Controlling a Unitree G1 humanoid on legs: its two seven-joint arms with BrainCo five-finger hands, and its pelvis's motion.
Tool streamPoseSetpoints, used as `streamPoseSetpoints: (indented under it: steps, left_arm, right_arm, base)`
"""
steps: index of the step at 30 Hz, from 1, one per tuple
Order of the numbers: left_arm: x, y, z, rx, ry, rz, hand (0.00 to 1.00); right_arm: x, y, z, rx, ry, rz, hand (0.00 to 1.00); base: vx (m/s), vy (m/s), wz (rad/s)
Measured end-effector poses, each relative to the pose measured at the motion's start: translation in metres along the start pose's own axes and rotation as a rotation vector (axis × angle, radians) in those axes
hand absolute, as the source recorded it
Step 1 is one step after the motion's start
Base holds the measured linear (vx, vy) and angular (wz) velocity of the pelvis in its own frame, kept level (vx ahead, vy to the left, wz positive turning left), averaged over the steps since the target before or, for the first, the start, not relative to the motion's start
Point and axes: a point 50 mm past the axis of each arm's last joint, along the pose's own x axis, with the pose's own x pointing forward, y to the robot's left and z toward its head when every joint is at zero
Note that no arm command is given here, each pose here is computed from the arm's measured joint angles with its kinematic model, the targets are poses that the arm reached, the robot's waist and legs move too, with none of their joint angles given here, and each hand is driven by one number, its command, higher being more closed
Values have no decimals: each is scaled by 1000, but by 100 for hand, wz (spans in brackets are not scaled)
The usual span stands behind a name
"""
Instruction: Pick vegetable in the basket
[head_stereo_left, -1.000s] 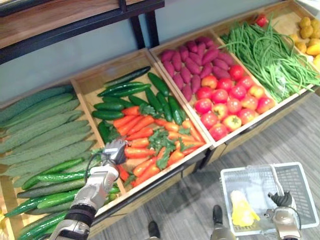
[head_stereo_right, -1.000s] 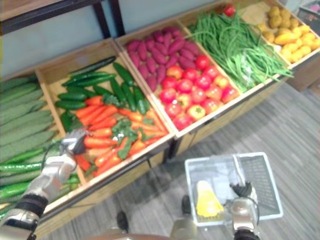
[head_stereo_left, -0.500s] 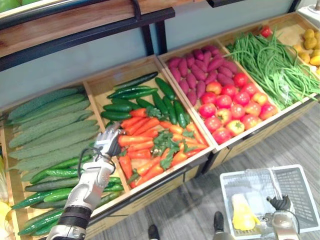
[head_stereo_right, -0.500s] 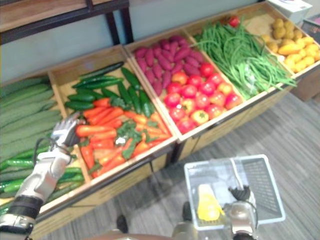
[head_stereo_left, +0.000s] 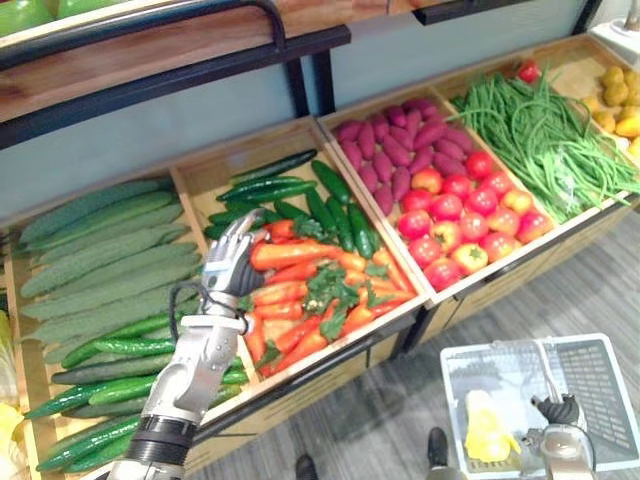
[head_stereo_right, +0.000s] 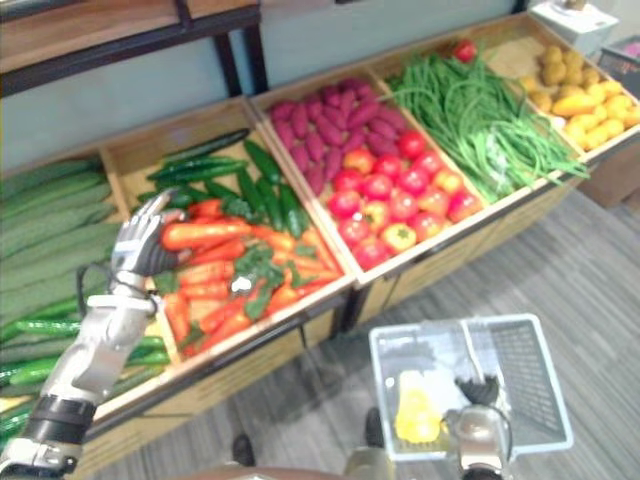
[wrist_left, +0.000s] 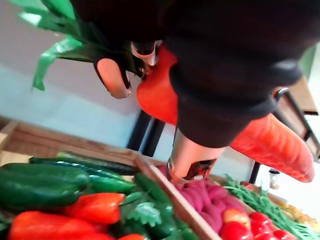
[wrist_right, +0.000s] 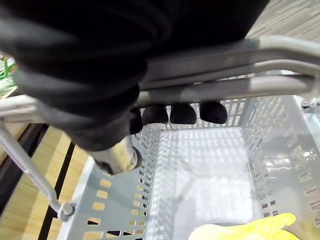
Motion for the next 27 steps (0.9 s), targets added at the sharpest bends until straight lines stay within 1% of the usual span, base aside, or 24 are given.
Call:
streamPoseSetpoints:
  steps: [4,7,14,16,22,25,27]
  left_arm:
    - [2,-3,27,-49,-125,-8,100]
    - [1,-7,42,-111,-182,-33,100]
    - [6,-10,89,-180,-392,-70,100]
    - [5,-14,103,-235,-455,-105,100]
    - [-3,-22,137,-279,-623,-196,100]
    - [-11,-28,152,-333,-683,-265,100]
    - [-14,-32,161,-340,-735,-301,100]
  right_arm:
    - [0,2,-2,-20,7,8,100]
    - [2,1,0,-30,-3,15,100]
    - [7,-9,7,-90,-46,34,100]
    - [7,-6,16,-130,-95,44,100]
    - [8,-12,32,-176,-176,68,100]
    - [8,-14,47,-195,-246,68,100]
    - [6,-14,56,-199,-284,78,100]
  base:
    - [1,3,-6]
    - [-4,1,-12]
    - [8,-3,-6]
    - [13,-6,-19]
    - [6,-6,-7]
    - [-2,-7,-13]
    - [-16,-13,-8]
